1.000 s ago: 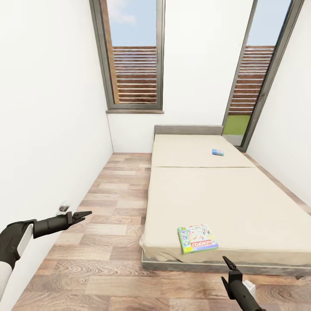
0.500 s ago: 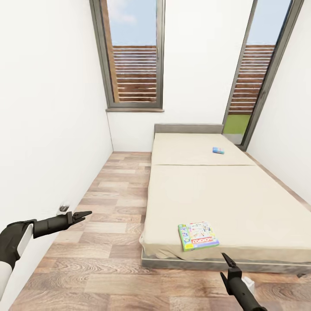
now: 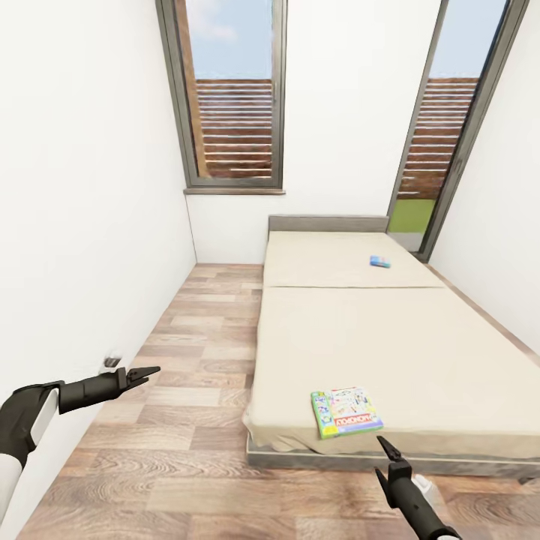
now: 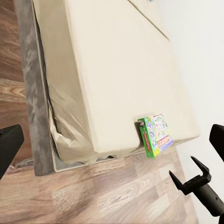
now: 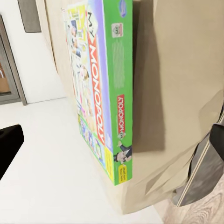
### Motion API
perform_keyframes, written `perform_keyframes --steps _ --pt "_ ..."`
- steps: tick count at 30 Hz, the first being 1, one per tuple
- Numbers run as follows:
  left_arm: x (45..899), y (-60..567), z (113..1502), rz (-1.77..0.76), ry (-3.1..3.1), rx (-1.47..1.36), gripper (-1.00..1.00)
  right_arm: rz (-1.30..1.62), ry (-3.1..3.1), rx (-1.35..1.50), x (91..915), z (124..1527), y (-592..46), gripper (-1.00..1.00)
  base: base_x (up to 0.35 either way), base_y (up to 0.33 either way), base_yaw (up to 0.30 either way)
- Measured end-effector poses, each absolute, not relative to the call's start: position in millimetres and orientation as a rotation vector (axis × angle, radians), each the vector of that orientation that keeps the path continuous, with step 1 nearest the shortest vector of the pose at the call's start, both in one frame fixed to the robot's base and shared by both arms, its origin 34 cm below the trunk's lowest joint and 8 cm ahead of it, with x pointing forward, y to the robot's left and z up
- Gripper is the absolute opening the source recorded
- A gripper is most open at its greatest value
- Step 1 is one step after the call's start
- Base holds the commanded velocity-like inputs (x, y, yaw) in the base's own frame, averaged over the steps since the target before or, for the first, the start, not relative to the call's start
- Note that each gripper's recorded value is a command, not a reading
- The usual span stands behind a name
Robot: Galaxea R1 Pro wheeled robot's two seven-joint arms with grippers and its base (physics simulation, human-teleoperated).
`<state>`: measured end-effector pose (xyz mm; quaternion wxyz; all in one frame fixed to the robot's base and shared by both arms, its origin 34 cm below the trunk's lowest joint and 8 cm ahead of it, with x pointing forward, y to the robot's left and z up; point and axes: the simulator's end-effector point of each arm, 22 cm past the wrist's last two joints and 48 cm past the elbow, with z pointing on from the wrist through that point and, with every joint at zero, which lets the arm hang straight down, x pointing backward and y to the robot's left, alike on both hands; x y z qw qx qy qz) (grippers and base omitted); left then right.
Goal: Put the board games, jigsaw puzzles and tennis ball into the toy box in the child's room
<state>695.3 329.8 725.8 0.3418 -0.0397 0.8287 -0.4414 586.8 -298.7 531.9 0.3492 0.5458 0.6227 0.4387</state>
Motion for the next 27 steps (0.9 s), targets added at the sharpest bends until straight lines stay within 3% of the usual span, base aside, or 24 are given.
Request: perform_keyframes --steps 27 --pt "695.4 328.0 725.9 -1.153 2.153 -0.102 1.0 1.137 1.607 1.422 587.0 531.6 -298.6 1.0 0.073 0.017 0.0"
